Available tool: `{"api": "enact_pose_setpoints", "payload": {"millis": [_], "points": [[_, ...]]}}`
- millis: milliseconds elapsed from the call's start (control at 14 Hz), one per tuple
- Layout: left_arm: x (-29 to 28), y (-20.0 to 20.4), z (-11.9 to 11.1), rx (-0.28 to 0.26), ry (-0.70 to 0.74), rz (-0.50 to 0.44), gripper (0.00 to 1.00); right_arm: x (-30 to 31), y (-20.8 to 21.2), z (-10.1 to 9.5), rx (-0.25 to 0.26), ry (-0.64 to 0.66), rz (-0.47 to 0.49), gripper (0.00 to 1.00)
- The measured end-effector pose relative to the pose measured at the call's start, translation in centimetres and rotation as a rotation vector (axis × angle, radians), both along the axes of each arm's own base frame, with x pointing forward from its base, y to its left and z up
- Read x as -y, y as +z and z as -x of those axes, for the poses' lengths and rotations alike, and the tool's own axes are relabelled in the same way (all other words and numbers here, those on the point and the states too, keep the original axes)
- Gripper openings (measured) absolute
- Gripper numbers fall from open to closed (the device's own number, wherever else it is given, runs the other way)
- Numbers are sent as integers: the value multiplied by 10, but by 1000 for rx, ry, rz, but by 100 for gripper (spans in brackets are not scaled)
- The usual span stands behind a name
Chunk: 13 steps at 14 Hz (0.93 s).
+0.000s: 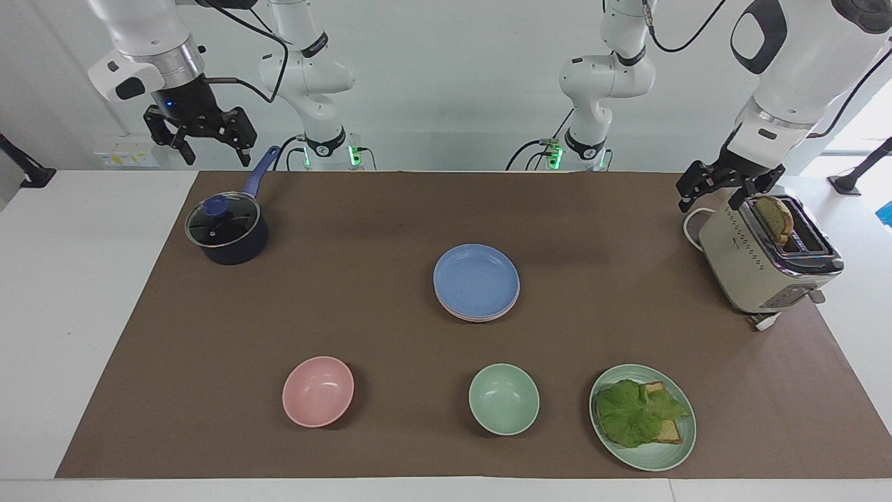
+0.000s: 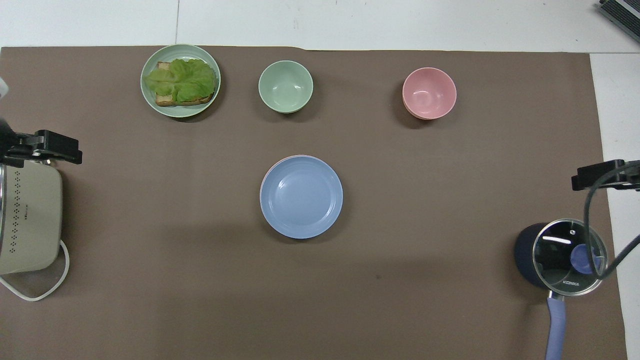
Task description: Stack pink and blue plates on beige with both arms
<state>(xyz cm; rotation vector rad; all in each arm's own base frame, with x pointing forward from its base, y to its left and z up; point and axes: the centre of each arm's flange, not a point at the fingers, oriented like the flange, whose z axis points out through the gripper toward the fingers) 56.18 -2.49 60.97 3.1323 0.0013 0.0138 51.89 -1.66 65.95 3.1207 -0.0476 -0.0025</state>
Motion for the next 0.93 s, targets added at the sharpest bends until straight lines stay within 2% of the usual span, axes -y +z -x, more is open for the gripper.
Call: {"api": "enact_pose_setpoints", "payload": {"millis": [929], "points": [[0,0,0,0,0,0,100,-1,-3,8,-11,2,-2,100]]}}
